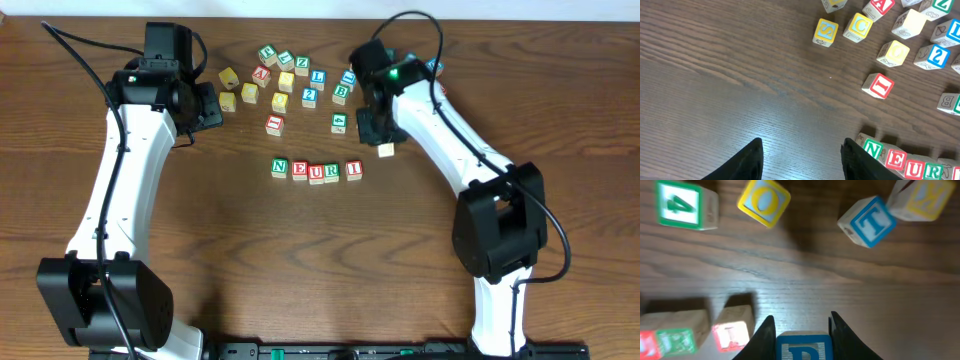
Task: Spell out NEURIPS
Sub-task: 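Carry the blue P block right of the I and release it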
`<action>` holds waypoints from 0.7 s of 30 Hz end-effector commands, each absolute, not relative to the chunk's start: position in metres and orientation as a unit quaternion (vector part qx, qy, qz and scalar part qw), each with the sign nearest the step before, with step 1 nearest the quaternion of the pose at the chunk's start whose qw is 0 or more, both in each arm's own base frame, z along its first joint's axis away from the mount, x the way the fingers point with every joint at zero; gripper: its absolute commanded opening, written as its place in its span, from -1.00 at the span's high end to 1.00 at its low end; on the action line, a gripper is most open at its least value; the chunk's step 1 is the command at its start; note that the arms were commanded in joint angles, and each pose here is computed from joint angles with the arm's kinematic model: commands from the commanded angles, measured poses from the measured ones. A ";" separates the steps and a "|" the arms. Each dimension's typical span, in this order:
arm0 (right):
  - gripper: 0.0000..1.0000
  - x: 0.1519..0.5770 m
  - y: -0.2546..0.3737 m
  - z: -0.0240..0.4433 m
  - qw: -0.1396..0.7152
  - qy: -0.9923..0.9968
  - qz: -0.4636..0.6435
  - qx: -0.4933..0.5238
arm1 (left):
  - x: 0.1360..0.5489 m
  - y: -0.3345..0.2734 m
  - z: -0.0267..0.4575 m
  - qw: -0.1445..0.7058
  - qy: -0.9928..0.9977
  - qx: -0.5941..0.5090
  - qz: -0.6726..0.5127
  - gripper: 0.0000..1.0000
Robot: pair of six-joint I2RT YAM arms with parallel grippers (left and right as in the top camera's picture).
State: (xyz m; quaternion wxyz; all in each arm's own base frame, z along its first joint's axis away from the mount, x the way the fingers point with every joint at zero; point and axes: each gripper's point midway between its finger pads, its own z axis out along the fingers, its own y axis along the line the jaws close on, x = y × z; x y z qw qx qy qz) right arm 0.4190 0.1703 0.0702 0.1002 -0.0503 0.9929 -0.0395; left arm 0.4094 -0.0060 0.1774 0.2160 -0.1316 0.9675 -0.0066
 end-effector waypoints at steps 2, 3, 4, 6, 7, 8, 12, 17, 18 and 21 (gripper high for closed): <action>0.76 0.412 0.175 0.049 0.100 0.993 -0.038 -0.039 | 0.412 -0.004 0.176 0.216 0.968 -0.125 -0.002 0.00; 0.79 0.413 0.177 0.046 0.103 0.993 -0.037 -0.040 | 0.413 -0.004 0.176 0.217 0.968 -0.125 -0.002 0.01; 0.80 0.414 0.180 0.042 0.110 0.993 -0.034 -0.041 | 0.413 -0.004 0.176 0.218 0.968 -0.125 -0.002 0.00; 0.80 0.416 0.185 0.035 0.124 0.991 -0.035 -0.041 | 0.413 -0.004 0.176 0.218 0.968 -0.125 -0.002 0.01; 0.81 0.417 0.186 0.033 0.130 0.990 -0.036 -0.043 | 0.413 -0.004 0.176 0.218 0.968 -0.125 -0.002 0.00; 0.82 0.417 0.186 0.029 0.137 0.989 -0.043 -0.041 | 0.413 -0.004 0.176 0.218 0.968 -0.125 -0.002 0.01; 0.85 0.414 0.193 0.019 0.150 0.986 -0.046 -0.049 | 0.413 -0.004 0.176 0.218 0.968 -0.126 -0.002 0.01; 0.86 0.411 0.192 0.023 0.169 0.983 -0.052 -0.054 | 0.413 -0.004 0.176 0.218 0.968 -0.125 -0.002 0.00; 0.85 0.410 0.191 0.024 0.170 0.983 -0.051 -0.053 | 0.413 -0.004 0.176 0.218 0.968 -0.125 -0.002 0.00; 0.82 0.406 0.186 0.023 0.166 0.983 -0.051 -0.051 | 0.414 -0.004 0.176 0.219 0.968 -0.126 -0.002 0.00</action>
